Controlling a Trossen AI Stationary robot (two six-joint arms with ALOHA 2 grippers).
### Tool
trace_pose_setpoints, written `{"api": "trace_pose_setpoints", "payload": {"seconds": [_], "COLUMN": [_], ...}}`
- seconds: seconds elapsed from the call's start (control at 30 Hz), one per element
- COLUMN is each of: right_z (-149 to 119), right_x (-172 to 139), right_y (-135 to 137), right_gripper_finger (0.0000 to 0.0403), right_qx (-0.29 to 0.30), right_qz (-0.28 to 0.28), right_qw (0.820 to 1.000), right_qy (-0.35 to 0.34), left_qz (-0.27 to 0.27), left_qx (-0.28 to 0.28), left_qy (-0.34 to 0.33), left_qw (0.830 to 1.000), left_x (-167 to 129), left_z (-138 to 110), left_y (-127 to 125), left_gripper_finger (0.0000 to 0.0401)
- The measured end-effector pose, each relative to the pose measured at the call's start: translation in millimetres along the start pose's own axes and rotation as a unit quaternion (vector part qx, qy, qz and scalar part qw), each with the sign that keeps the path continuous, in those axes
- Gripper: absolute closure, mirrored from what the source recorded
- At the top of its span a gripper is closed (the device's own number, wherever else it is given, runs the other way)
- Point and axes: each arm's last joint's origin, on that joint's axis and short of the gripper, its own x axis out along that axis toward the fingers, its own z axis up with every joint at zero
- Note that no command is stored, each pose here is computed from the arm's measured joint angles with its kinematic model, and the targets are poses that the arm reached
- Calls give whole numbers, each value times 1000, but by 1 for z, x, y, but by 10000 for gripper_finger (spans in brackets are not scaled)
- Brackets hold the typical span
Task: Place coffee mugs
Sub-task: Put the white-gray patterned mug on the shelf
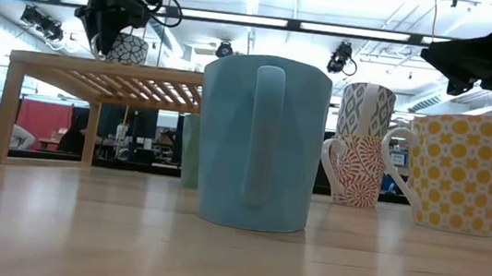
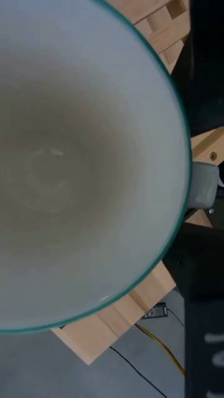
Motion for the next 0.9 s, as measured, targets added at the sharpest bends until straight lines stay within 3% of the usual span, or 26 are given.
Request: {"api": "trace_pose_setpoints", "payload": {"seconds": [0.5, 0.9], "right_z": [0, 0], "right_x": [0, 0], "right_y": [0, 0], "right_gripper_finger": [293, 293], "right_qx": [0, 0], "right_qz": [0, 0], "right_qw": [1000, 1000], "right_qy": [0, 0], "left_qz": [2, 5], "left_qx": [0, -8], "left_qy": [-5, -68], "left_qw": [1000, 998], "left_x": [-2, -30], "left_z": [-2, -31], "left_y": [0, 4], "left_gripper_finger": [185, 186]}}
